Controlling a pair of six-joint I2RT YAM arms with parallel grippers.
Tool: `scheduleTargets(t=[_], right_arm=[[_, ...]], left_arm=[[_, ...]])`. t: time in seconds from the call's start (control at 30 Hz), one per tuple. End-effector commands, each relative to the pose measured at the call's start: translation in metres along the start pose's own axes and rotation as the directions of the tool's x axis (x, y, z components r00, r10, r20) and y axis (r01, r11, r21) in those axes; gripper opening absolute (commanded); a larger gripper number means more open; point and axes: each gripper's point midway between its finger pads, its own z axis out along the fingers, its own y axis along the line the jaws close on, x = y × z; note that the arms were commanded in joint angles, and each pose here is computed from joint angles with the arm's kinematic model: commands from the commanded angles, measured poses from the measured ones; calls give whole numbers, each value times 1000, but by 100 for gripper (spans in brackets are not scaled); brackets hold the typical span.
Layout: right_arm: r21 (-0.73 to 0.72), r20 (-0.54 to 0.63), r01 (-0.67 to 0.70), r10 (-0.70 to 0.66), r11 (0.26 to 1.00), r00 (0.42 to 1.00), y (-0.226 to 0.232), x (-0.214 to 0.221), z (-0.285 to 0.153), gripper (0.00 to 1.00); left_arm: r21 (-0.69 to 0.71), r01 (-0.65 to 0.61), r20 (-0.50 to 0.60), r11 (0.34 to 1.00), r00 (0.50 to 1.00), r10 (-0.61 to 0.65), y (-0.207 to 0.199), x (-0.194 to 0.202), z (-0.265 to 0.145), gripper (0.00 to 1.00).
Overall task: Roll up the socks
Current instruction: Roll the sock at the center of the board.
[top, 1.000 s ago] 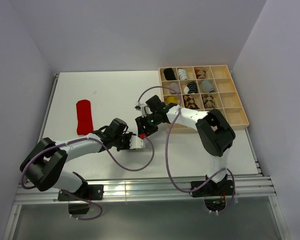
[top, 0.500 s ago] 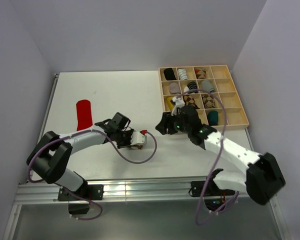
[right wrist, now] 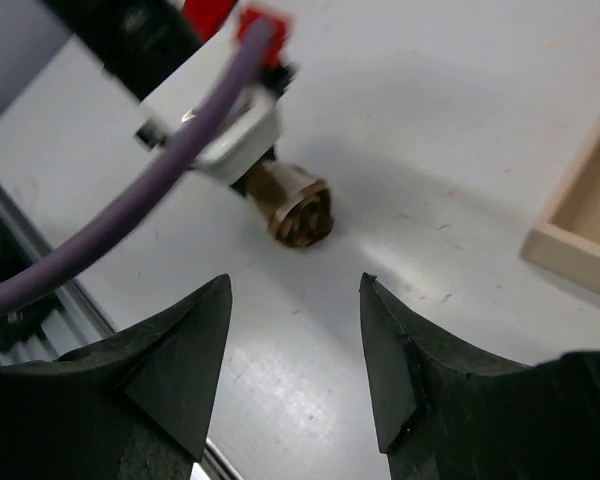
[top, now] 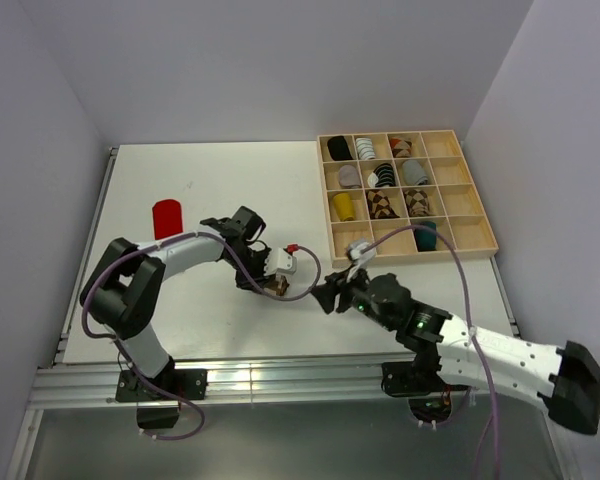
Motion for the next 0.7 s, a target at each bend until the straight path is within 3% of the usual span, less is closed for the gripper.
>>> scheduleTargets(t=[0.0,0.2,0.37,0.67], right_arm=[[57,32,119,-121,991,992,17,-13,8,61],[52,-85,312,-307,949,948,61,22,23,61],[35,-190,491,-476,871,859,77,44,49,62],[-46,-305,651,-632,757,713,88,58,88,68]], left_arm=[[197,115,-126,974,988,-91,-43,38,13,5],[256,167,-140,952,981,-135,-40,39,13,6],[285,186,-163,940,976,-143,-39,42,16,6],[315,201,-172,928,973,-152,-39,43,19,6]])
